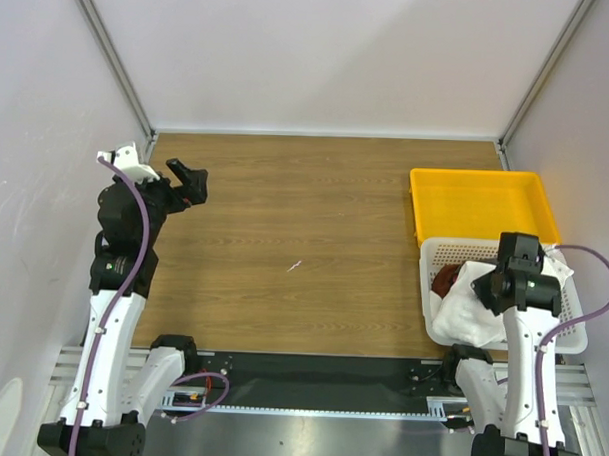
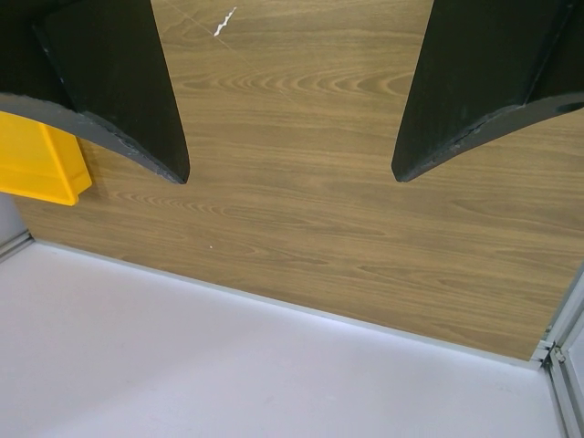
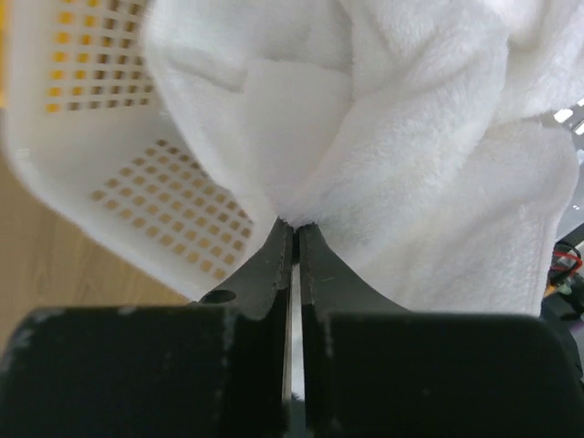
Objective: Fold and stack the towels
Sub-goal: Grab crumpled towel, then move the towel to the center of the board, then flatten out the crumpled towel
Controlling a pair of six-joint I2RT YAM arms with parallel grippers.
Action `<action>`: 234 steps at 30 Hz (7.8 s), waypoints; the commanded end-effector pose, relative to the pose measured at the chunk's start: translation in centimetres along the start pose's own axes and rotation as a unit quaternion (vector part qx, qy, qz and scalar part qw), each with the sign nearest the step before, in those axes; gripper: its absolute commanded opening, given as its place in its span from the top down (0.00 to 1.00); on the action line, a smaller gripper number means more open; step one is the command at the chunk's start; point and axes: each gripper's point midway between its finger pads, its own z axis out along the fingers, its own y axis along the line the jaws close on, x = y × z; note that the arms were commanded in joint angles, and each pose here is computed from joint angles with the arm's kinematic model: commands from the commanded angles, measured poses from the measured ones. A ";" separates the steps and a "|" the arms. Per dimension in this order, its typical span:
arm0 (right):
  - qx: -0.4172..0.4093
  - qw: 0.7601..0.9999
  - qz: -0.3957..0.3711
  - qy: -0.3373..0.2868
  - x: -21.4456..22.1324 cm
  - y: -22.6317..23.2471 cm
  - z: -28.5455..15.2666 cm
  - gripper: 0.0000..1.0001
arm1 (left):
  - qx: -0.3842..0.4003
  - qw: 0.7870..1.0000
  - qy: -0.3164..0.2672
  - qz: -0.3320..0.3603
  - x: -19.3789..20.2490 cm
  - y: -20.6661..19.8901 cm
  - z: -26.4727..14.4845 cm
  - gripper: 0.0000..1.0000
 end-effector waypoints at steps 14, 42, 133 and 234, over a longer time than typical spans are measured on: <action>-0.247 0.955 -0.088 -0.143 -9.9 12.4 -13.8 1.00 | -0.003 0.999 -0.033 0.011 -1.7 0.1 -1.0 0.00; -0.677 0.617 -0.395 -0.074 14.1 48.1 -31.6 1.00 | -0.164 0.983 -0.082 -0.017 -3.6 5.7 -3.6 0.00; -0.446 0.813 -0.372 0.038 13.6 38.7 -2.4 0.00 | -0.279 0.929 0.183 -0.161 21.7 6.7 1.5 1.00; -0.404 0.801 -0.377 -0.231 0.2 30.5 -17.9 1.00 | -0.416 0.885 -0.146 -0.151 -8.1 11.5 -15.6 1.00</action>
